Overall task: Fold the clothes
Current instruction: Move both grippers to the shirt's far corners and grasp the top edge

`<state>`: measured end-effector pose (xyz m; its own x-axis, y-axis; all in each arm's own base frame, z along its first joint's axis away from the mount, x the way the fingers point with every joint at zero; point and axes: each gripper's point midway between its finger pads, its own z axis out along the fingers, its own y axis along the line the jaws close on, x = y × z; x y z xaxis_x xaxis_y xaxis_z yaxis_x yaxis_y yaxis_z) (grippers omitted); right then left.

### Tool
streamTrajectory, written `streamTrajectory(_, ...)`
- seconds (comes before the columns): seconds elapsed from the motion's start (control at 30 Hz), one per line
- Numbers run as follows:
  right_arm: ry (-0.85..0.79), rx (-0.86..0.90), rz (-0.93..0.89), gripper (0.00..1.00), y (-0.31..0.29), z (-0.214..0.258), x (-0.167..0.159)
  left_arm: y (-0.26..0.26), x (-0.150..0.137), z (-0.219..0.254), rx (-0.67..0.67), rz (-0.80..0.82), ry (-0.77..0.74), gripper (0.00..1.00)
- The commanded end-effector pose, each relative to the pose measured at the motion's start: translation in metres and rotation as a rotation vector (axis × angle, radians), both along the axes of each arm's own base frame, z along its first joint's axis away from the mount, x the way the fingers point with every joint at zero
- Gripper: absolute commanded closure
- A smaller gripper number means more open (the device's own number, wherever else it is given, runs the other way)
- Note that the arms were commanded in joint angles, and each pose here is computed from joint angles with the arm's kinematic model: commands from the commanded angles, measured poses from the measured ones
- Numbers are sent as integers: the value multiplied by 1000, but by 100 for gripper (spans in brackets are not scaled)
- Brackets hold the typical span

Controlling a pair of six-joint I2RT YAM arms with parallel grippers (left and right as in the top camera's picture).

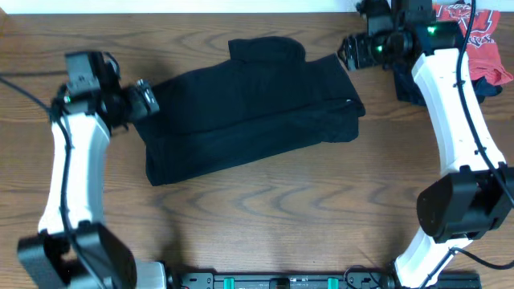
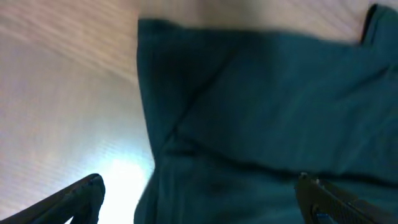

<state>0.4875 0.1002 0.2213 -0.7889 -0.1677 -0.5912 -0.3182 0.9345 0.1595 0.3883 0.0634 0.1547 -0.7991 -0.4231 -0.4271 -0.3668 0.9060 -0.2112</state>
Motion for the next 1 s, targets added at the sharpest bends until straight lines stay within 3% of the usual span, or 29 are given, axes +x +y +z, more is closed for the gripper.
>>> streamTrajectory(0.0, -57, 0, 72, 33, 23, 17, 2, 10, 32, -16, -16, -33, 28, 1)
streamTrajectory(0.27, -64, -23, 149, 38, 55, 16, -7, 41, 92, -49, 33, -38, 62, 4)
streamTrajectory(0.57, -61, -33, 183, 46, 75, 7, -7, 65, 101, -83, 151, -22, 120, 21)
streamTrajectory(0.97, -18, -40, 191, 54, 78, -9, -9, 68, 110, -118, 183, -103, 147, 20)
